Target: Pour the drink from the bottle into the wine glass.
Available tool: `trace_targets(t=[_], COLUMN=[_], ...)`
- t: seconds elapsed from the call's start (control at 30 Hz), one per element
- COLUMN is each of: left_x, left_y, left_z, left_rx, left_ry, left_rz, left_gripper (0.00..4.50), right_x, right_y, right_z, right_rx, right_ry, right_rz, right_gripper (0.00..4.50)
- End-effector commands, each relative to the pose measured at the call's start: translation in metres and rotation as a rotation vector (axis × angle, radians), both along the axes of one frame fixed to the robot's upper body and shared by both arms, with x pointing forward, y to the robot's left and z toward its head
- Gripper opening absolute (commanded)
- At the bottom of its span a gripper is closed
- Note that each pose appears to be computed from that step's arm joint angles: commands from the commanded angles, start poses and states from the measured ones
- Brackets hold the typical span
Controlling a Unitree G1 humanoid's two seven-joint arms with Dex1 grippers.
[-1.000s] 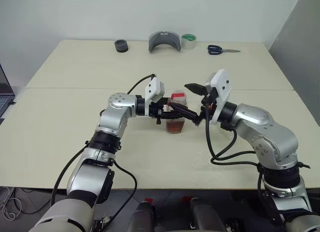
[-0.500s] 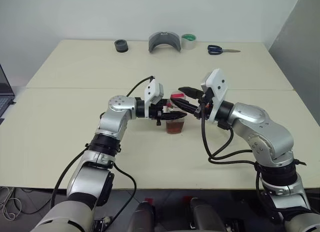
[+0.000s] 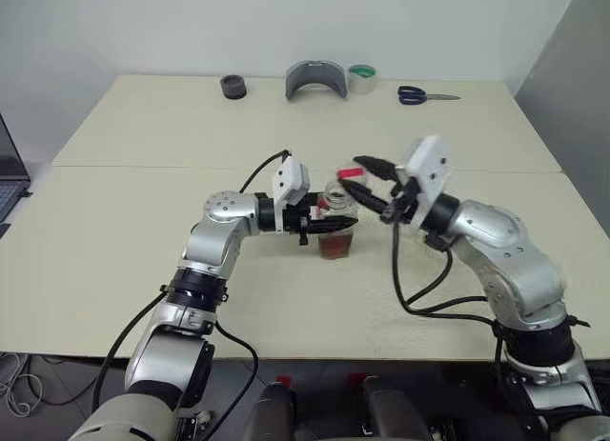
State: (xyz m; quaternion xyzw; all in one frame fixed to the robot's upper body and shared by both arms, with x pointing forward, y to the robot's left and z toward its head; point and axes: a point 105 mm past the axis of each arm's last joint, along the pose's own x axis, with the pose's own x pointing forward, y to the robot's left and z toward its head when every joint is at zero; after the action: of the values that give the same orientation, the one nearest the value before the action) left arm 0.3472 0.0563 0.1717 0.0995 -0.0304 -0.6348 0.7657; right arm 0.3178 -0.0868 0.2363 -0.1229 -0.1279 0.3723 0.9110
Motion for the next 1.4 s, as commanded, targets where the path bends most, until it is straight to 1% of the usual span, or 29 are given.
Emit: trace_targets(t=[0.03,0.13,0.23,0.3,0.37,0.4,0.57,0.7,0.8,0.83,0.9,0.97,1.03,1.13,1.3,1.4], left_x=[-0.002,0.000,0.002,0.003,0.004,0.004,0.007,0.014,0.031,0.039,0.051,0.060,0.069,0.079,0.086,0.090], left_y=[0.004,0.008,0.014,0.016,0.020,0.022,0.030,0.044,0.066,0.076,0.094,0.110,0.126,0.148,0.175,0.188], left_z=[0.015,0.015,0.016,0.016,0.017,0.018,0.020,0.021,0.025,0.026,0.029,0.031,0.033,0.034,0.036,0.033], left_rx=[-0.034,-0.042,-0.052,-0.056,-0.061,-0.061,-0.071,-0.089,-0.096,-0.099,-0.108,-0.121,-0.144,-0.181,-0.198,-0.190], left_ry=[-0.052,-0.047,-0.042,-0.040,-0.042,-0.043,-0.046,-0.047,-0.082,-0.094,-0.106,-0.111,-0.106,-0.081,-0.091,-0.090], left_rz=[0.013,0.039,0.072,0.088,0.107,0.113,0.168,0.255,0.416,0.490,0.604,0.694,0.782,0.886,1.013,1.090], left_gripper=[1.82,1.82,1.82,1.82,1.82,1.82,1.82,1.82,1.82,1.82,1.82,1.82,1.82,1.82,1.82,1.82], right_x=[0.011,0.015,0.013,0.012,0.014,0.015,0.016,0.015,0.008,0.000,-0.014,-0.019,-0.020,-0.016,-0.005,0.003], right_y=[-0.071,-0.119,-0.145,-0.152,-0.160,-0.162,-0.161,-0.155,-0.113,-0.088,-0.050,-0.023,0.002,0.033,0.067,0.079], right_z=[-0.002,-0.033,-0.062,-0.074,-0.088,-0.092,-0.089,-0.074,-0.049,-0.039,-0.025,-0.019,-0.017,-0.020,-0.024,-0.023], right_rx=[0.071,0.088,0.075,0.089,0.122,0.129,0.126,0.068,0.039,0.043,0.065,0.059,0.051,0.033,0.003,-0.003], right_ry=[0.014,0.119,0.205,0.255,0.328,0.345,0.349,0.288,0.227,0.209,0.198,0.199,0.201,0.208,0.198,0.178], right_rz=[-0.295,-0.522,-0.655,-0.689,-0.733,-0.746,-0.739,-0.695,-0.437,-0.295,-0.090,0.024,0.102,0.168,0.205,0.206], right_gripper=[1.71,1.71,1.71,1.71,2.44,2.72,4.46,4.50,4.50,4.50,4.50,4.50,4.50,4.50,4.50,4.50])
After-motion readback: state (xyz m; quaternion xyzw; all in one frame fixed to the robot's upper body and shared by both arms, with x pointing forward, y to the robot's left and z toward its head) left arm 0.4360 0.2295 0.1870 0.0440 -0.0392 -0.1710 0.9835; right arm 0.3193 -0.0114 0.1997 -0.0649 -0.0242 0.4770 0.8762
